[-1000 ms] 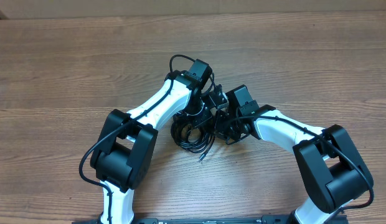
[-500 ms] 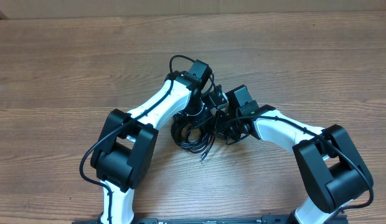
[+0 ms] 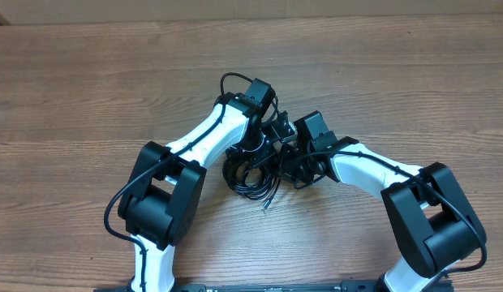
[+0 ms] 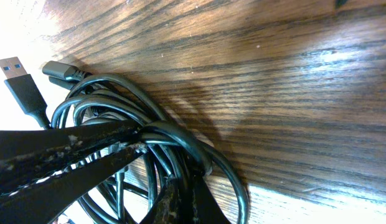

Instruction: Untangle cables

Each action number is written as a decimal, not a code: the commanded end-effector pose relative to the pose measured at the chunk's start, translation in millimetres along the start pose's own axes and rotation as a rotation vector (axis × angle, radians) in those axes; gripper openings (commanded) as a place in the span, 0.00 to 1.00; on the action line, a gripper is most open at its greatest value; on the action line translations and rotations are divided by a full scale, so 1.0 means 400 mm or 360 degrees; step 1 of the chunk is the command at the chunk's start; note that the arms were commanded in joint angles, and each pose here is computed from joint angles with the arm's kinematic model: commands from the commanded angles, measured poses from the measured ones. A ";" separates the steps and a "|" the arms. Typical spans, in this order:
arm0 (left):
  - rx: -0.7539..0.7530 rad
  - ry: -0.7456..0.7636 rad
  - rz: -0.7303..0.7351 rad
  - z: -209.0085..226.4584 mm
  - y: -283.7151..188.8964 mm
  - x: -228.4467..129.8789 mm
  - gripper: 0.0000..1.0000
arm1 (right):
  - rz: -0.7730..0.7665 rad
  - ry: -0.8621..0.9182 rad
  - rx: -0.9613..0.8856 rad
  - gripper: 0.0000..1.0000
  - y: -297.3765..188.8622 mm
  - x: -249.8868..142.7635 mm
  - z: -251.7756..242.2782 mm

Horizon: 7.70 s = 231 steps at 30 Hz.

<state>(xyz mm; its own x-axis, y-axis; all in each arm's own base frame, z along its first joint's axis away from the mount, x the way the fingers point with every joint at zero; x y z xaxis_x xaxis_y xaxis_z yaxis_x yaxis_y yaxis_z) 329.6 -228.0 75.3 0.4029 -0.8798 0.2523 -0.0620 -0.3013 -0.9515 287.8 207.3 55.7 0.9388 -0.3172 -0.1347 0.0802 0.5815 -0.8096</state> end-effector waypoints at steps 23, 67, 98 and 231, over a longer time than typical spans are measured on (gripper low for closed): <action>-0.0317 -0.0909 -0.0334 0.111 -0.174 -0.001 0.04 | -0.0049 -0.0021 0.0016 0.04 0.004 0.013 0.003; -0.0115 -0.0882 -0.0110 0.174 -0.092 -0.062 0.29 | -0.0132 -0.0299 0.0201 0.67 -0.023 0.052 0.057; -0.0147 -0.0850 -0.0008 0.166 -0.023 -0.084 0.27 | -0.0120 -0.0331 0.0179 0.55 0.022 0.038 0.060; -0.0707 -0.0451 -0.0481 0.072 -0.141 -0.042 0.04 | -0.0076 -0.0028 0.0261 0.63 -0.004 0.069 0.045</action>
<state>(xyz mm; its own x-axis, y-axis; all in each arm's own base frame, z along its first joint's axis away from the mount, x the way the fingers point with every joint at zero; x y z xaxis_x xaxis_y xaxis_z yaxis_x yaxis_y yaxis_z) 349.9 -174.7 105.0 0.7111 -0.6355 0.3008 -0.2618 -0.6364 -0.7256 321.4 206.1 63.1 0.9314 -0.3583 -0.0641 0.2010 0.6530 -0.7302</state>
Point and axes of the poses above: each gripper's point midway between its finger pads, its own y axis out along the fingers, its own z axis along the line the jaws close on, x = y × z, the point moved 6 cm from there along -y, back along the fingers, and after that the axes turned 5 degrees about y, right-handed, at the moved point
